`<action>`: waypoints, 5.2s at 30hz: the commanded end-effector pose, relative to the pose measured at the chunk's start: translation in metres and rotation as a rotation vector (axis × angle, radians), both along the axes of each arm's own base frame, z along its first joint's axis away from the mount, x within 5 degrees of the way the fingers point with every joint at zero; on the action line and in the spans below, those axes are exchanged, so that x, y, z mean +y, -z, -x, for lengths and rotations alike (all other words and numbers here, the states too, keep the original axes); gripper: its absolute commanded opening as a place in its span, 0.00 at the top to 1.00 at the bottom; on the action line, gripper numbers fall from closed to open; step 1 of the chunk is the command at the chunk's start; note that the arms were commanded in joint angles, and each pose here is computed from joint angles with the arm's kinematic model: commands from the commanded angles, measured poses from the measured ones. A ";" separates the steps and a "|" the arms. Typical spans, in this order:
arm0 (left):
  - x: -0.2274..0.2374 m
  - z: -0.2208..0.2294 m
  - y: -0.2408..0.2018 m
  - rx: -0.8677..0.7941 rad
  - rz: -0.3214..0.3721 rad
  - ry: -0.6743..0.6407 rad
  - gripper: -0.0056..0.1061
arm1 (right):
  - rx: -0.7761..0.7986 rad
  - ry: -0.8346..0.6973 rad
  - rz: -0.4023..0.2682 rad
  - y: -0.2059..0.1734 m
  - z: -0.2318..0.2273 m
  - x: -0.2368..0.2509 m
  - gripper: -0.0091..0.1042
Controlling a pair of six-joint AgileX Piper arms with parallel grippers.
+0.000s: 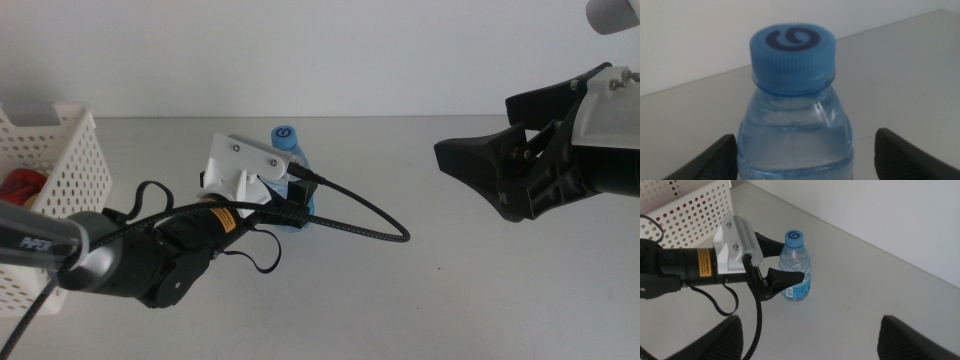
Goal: Use arms to grab the bottles and put them into the dustbin to the left of the table.
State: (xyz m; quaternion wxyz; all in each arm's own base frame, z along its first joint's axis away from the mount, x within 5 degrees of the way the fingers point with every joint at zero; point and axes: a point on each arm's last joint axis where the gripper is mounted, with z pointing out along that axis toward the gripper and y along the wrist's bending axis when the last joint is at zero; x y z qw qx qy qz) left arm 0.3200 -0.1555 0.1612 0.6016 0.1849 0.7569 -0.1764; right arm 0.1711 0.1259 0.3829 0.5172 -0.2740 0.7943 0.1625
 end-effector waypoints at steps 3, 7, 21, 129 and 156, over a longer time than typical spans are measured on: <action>-0.003 -0.009 -0.015 -0.199 0.140 -0.007 0.13 | -0.098 -0.002 -0.054 -0.020 0.001 -0.001 0.23; -0.004 -0.016 0.000 -0.170 0.164 -0.036 0.23 | -0.098 -0.002 -0.054 -0.020 0.001 -0.001 0.23; 0.005 -0.005 -0.050 0.070 0.082 -0.062 0.96 | -0.098 -0.002 -0.054 -0.020 0.001 -0.001 0.23; 0.119 0.138 -0.286 0.054 -0.161 -0.283 0.11 | -0.098 -0.002 -0.054 -0.020 0.001 -0.001 0.23; 0.118 0.139 -0.284 -0.017 -0.120 -0.286 0.11 | -0.088 0.248 -0.150 -0.027 -0.013 -0.049 0.23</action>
